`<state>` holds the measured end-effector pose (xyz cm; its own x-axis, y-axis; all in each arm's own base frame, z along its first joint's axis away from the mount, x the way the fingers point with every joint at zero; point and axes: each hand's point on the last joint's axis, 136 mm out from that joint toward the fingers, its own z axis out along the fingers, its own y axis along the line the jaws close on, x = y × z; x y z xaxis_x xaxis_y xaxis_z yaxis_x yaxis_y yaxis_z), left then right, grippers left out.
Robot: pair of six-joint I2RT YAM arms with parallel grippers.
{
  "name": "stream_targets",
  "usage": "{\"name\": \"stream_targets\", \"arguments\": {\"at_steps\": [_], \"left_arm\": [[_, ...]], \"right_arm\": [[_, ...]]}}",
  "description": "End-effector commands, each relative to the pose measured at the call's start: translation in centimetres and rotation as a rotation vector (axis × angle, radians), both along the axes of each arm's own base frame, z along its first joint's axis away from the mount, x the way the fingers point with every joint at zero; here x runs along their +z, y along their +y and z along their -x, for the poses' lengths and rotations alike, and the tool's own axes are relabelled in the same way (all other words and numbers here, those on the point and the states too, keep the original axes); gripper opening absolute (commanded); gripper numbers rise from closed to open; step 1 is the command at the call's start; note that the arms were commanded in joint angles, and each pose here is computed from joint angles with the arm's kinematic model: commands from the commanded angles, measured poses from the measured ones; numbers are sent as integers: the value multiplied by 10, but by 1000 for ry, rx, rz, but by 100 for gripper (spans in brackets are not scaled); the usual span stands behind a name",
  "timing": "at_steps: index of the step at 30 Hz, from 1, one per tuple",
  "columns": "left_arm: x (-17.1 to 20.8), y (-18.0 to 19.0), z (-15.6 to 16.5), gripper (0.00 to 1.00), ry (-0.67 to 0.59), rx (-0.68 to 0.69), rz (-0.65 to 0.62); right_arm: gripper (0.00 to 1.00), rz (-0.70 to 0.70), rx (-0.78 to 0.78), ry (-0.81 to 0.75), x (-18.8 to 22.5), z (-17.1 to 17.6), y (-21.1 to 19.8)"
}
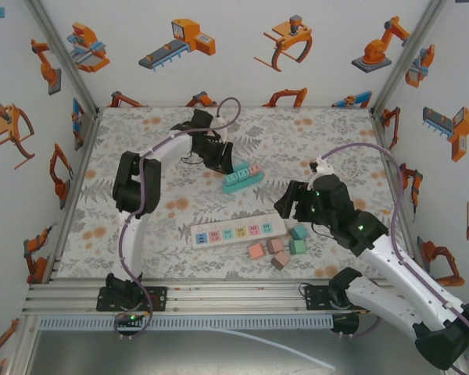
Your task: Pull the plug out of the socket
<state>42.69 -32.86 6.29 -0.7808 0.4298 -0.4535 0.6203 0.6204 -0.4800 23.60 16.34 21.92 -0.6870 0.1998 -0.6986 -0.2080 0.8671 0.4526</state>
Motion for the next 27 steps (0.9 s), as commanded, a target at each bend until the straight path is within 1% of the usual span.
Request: {"name": "stream_targets", "arguments": {"at_steps": [1, 5, 8, 11, 12, 14, 15, 16, 17, 18, 20, 23, 27], "left_arm": [[-25, 15, 34, 47, -2, -106, -122], [-15, 11, 53, 47, -39, -204, -132], [-6, 4, 64, 50, -66, -272, -130], [4, -5, 67, 53, -98, -292, -95], [11, -8, 63, 57, -128, -273, -73], [25, -12, 49, 61, -202, -194, -45], [33, -10, 40, 62, -240, -137, -41], [40, -8, 30, 66, -275, -75, -47], [47, -2, 16, 69, -313, 21, -67], [52, 4, 3, 69, -332, 119, -79], [55, 7, -7, 71, -329, 213, -75], [48, 2, -11, 71, -286, 258, -52], [35, -10, -5, 65, -217, 230, -16]], "right_arm": [[67, -42, -4, -17, 6, 1, 2], [68, -8, 60, -54, 8, 1, 8], [69, 26, 74, -84, 14, -2, 7], [69, 48, 96, -131, 23, -5, 9], [69, 54, 104, -151, 27, -6, 10], [70, 62, 112, -179, 32, -8, 11], [70, 64, 112, -190, 35, -10, 11], [70, 68, 114, -195, 36, -10, 11], [70, 70, 113, -199, 38, -12, 12], [70, 70, 112, -200, 38, -12, 12], [70, 69, 115, -196, 37, -14, 14], [70, 56, 117, -181, 35, -14, 16], [70, 48, 113, -173, 32, -11, 15]]}}
